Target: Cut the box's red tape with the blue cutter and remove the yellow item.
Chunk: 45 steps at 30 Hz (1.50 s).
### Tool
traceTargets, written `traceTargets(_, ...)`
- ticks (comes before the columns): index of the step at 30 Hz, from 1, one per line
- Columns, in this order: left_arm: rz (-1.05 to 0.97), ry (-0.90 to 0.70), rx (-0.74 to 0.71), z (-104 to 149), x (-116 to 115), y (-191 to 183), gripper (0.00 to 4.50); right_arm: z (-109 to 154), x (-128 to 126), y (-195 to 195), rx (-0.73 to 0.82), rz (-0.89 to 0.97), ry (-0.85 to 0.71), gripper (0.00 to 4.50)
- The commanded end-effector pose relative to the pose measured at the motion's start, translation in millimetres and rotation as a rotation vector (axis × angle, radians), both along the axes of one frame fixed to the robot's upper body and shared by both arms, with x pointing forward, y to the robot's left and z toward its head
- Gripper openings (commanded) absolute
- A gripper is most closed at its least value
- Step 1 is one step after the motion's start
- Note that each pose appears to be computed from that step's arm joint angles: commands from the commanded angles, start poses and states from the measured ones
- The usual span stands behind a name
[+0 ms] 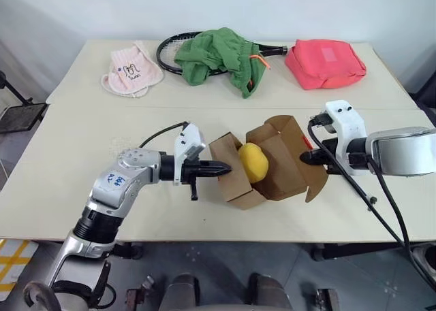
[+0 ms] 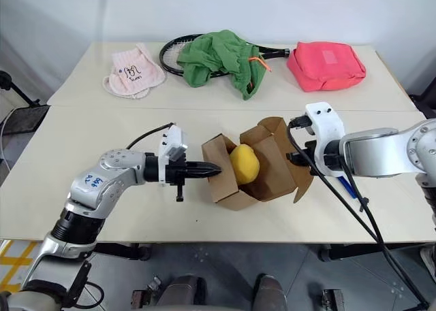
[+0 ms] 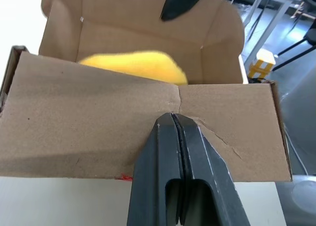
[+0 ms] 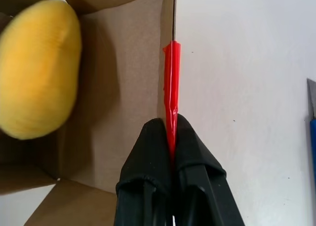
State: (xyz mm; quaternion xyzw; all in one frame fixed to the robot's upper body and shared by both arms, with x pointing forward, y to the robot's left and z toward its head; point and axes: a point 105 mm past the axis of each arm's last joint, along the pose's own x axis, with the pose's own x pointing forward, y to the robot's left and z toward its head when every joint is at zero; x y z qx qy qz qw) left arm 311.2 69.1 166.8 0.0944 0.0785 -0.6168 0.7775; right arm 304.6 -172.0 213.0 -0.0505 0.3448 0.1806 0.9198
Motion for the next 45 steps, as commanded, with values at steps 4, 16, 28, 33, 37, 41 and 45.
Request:
traceTargets(4, 0.140, 0.132, 0.118, -43, 4, 27, 0.00, 13, -7, 11, 0.008, 0.074, -0.043, 0.01)
traceTargets(16, 0.150, 0.112, 0.101, -43, 9, 22, 0.00, 1, -4, 13, 0.011, 0.047, -0.013, 0.01)
traceTargets(28, 0.144, 0.097, 0.080, -41, 10, 16, 0.00, -1, -11, 6, 0.003, 0.047, -0.018, 1.83)
traceTargets(33, 0.148, 0.098, 0.086, -43, 9, 18, 0.00, 19, -15, -6, -0.015, 0.089, -0.098, 3.41)
traceTargets(37, 0.160, 0.097, 0.075, -41, 9, 23, 0.00, 33, -25, -10, 0.076, 0.178, -0.170, 4.43)
traceTargets(41, 0.178, 0.071, 0.056, -36, 11, 39, 0.00, 45, -30, -19, 0.049, 0.270, -0.346, 4.43)
traceTargets(45, 0.224, -0.004, -0.013, -24, 13, 73, 0.38, 59, -34, -37, 0.104, 0.336, -0.516, 4.50)
